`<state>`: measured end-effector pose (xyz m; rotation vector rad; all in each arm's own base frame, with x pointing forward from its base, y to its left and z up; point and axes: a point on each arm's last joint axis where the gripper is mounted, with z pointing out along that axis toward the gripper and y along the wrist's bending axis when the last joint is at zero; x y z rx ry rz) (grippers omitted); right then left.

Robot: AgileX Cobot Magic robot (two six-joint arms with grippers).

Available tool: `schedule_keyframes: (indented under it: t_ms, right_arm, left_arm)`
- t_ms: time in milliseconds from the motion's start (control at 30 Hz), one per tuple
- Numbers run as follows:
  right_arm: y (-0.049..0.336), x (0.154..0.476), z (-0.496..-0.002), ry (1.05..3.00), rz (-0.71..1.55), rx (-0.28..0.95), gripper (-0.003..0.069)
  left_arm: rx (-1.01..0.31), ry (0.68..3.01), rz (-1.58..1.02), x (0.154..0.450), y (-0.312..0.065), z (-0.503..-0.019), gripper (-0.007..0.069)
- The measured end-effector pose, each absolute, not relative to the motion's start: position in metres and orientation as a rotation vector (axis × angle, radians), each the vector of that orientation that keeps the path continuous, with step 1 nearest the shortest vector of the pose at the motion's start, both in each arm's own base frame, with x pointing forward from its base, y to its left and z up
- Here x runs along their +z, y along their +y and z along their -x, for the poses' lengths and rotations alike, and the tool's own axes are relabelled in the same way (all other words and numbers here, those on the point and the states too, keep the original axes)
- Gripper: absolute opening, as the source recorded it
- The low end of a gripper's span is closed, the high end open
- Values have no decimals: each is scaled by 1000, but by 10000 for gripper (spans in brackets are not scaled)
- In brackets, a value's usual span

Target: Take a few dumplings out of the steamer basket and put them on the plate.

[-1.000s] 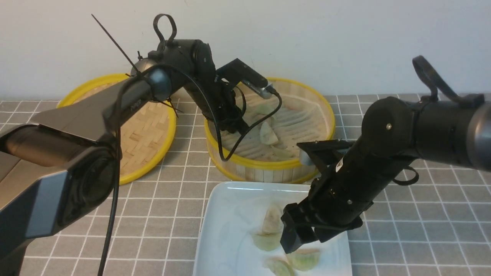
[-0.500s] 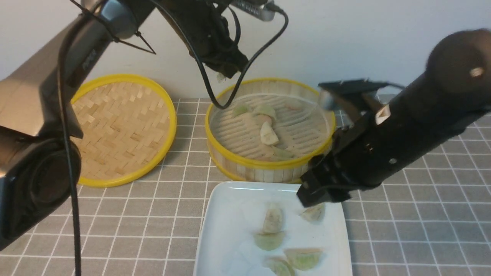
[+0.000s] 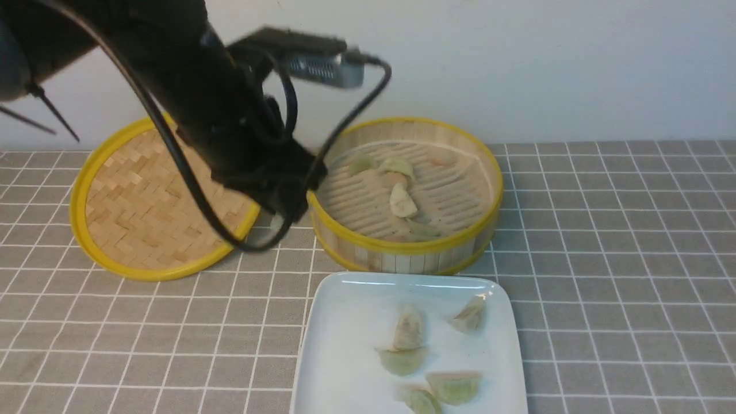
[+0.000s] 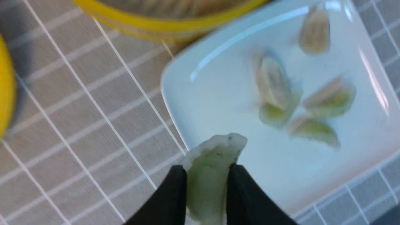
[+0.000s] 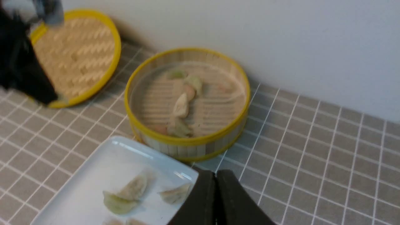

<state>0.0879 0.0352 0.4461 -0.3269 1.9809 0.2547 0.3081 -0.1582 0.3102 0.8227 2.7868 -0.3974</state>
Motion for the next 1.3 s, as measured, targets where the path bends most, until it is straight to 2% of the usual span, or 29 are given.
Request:
schedule_keyframes:
  t_ms: [133,300,500,567,800,900,1000,1033,1067,1100,1133,1167,1233,1300]
  right_arm:
    - [17,434,-57,1869,291,288,-13]
    - [1,414,-25,1686,210,395,-13]
    - [-9,402,-6,1540,192,429,-13]
    - [-10,399,-4,1529,190,429,-14]
    - [-9,397,-5,1527,191,430,-14]
    - [-9,398,-5,1513,191,432,-14]
    - [-10,400,-5,1491,193,421,-14]
    - [-10,401,-5,1479,194,412,-14]
    - [-11,403,-5,1462,195,406,-14]
    - [-11,403,-5,1455,196,403,-14]
    - [-11,405,-5,1434,198,393,-15]
    - [-11,406,-5,1417,200,387,-14]
    - [-12,409,-4,1390,201,383,-14]
    - [-12,410,-4,1368,203,378,-14]
  left_arm:
    - [-399,2802,-909,279,-180,-292,145]
    - [-408,2812,-1010,241,-213,-284,145]
    - [-399,2860,-1053,204,-232,-287,151]
    - [-396,2877,-1054,195,-234,-289,189]
    - [-426,2903,-1022,188,-237,-290,479]
    - [-440,2909,-1012,195,-240,-292,508]
    - [-434,2917,-1020,209,-240,-293,428]
    - [-423,2914,-1017,217,-239,-292,366]
    - [-411,2888,-1008,231,-236,-291,273]
    - [-408,2883,-1010,233,-236,-290,256]
    - [-393,2850,-1000,249,-231,-287,153]
    - [-387,2814,-988,265,-227,-282,89]
    - [-401,2740,-940,299,-215,-268,25]
    - [-431,2645,-895,330,-202,-250,3]
